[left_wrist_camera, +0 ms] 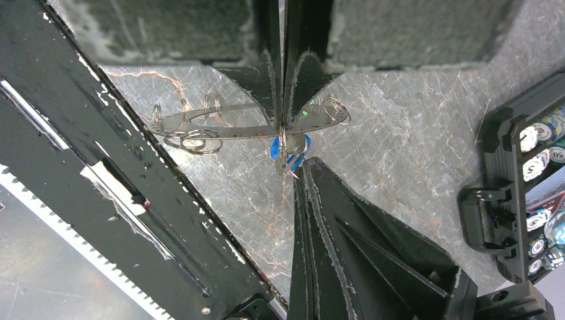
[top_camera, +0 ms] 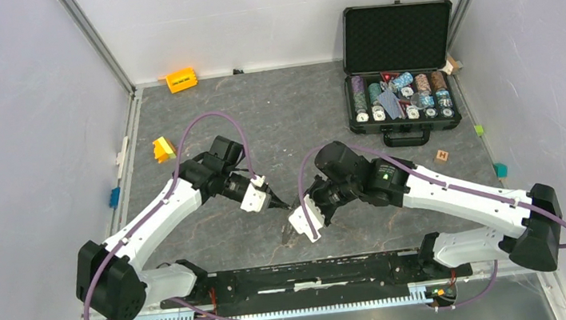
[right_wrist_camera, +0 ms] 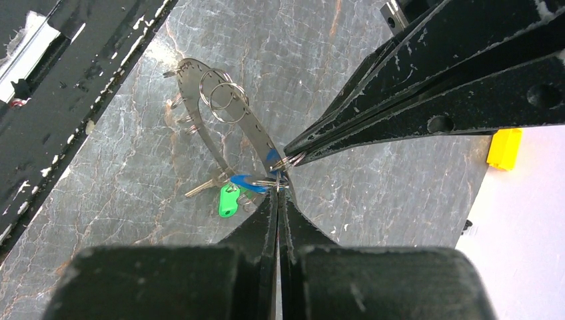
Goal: Put the keys on the keyring
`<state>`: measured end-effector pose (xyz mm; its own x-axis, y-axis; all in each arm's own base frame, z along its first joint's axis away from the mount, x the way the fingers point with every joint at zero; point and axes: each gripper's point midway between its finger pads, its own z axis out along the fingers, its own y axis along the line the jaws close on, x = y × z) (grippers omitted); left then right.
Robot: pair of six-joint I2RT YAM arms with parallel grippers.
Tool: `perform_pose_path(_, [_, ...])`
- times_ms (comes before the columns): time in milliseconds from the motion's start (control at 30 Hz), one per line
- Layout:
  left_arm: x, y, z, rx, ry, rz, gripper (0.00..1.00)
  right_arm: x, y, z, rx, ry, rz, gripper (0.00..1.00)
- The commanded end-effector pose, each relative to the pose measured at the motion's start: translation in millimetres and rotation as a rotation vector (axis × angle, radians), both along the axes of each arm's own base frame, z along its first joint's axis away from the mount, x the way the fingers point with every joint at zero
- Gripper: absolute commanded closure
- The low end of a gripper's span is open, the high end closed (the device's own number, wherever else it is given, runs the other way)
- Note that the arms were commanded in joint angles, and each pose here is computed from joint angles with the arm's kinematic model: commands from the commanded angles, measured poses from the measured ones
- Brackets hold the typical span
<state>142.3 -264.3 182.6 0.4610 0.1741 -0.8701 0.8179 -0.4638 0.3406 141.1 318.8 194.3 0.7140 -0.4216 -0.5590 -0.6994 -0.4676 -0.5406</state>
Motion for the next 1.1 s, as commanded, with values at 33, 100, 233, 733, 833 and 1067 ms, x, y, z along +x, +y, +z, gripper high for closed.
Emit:
perform_pose_path(33, [-0.4, -6.4, 19.0, -0.052, -0.012, -0.024, 0.98, 0.1, 9.1, 23.8, 0.058, -0.038, 0.024, 1.00])
perform_pose_path(100, [-0.1, -6.1, 18.2, -0.050, -0.009, -0.022, 0.98, -0.1, 8.8, 24.1, 0.058, -0.041, 0.025, 1.00])
perform_pose_path(233, [0.3, -6.4, 18.2, -0.049, -0.009, -0.022, 0.98, -1.5, 9.1, 25.0, 0.060, -0.038, 0.029, 1.00])
perform_pose_path(733, [2.0, -6.7, 15.7, -0.040, -0.007, -0.019, 0.98, -4.8, 8.9, 29.5, 0.076, -0.036, 0.040, 1.00])
perform_pose_path(833, [2.4, -6.8, 16.7, -0.043, -0.012, -0.019, 0.98, -5.3, 8.8, 29.2, 0.081, -0.034, 0.040, 1.00])
perform_pose_path(1067, [3.2, -7.4, 17.3, -0.043, -0.012, -0.019, 0.98, -7.3, 11.6, 30.3, 0.091, -0.017, 0.046, 1.00])
